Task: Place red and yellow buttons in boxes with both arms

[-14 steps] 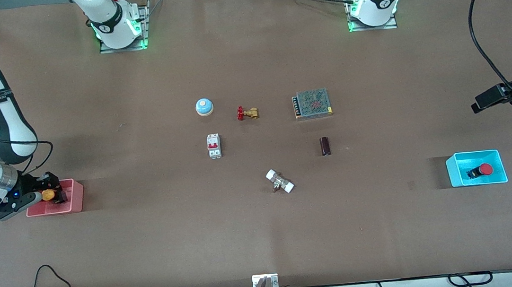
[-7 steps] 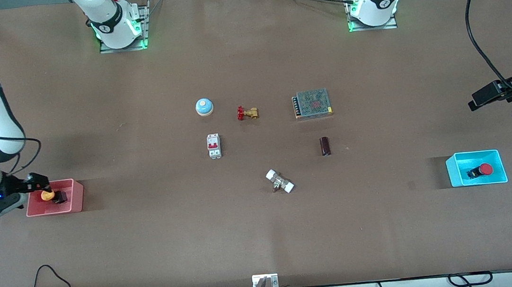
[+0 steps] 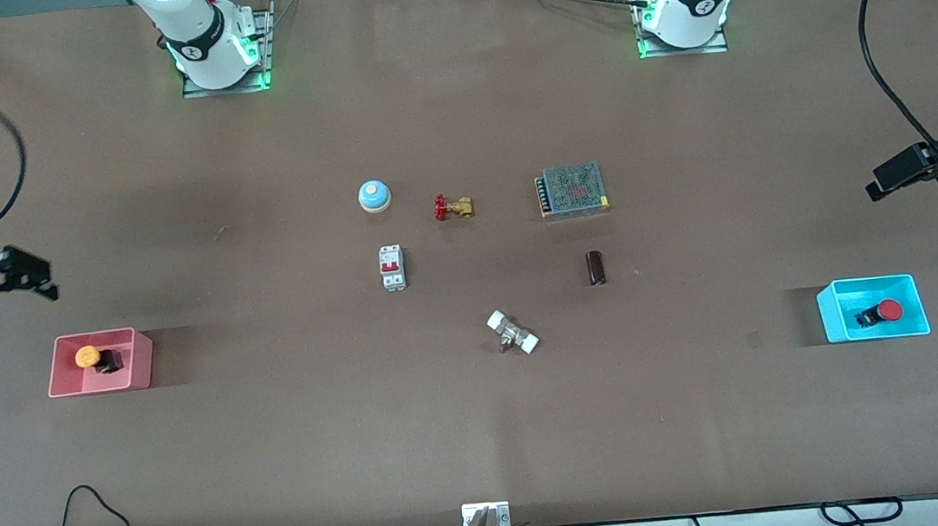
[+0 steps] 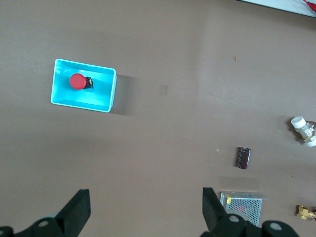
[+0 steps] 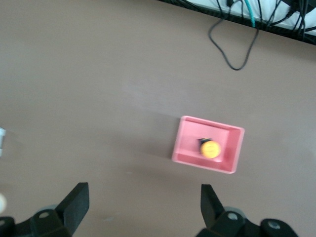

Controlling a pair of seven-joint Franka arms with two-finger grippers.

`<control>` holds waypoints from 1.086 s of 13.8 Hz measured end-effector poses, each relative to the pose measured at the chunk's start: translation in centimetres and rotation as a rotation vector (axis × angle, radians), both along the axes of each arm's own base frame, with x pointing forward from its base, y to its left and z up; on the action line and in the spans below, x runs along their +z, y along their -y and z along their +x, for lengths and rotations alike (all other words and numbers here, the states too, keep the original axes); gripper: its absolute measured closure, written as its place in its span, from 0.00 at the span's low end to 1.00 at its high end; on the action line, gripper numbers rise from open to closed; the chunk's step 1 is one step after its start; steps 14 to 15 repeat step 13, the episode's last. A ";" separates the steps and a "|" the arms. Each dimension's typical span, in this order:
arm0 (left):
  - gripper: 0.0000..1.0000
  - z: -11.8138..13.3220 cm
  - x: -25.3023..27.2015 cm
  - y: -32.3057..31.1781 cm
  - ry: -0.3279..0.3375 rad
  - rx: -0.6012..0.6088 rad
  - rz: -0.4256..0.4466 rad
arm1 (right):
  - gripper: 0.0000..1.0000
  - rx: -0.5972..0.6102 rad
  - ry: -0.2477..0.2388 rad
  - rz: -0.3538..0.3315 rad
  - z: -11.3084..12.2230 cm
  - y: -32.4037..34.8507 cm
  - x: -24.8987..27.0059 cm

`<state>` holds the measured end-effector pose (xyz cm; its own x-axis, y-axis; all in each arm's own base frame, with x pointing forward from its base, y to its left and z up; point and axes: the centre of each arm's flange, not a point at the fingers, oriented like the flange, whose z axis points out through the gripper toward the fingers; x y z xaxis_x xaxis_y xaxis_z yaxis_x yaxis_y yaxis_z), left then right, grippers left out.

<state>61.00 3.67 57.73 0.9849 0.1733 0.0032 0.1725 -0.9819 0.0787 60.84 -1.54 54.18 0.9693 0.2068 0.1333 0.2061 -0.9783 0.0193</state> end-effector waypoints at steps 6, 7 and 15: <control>0.00 -0.4 -0.2 0.1 -0.026 -0.066 0.007 | 0.00 -0.117 -0.119 0.005 -2.8 -2.0 3.6; 0.00 -0.4 -0.1 0.1 -0.025 -0.068 0.010 | 0.00 -0.119 -0.136 0.002 -2.9 -1.9 3.4; 0.00 -0.7 0.2 0.1 -0.025 -0.072 0.014 | 0.00 -0.114 -0.159 -0.006 -3.3 -2.4 3.5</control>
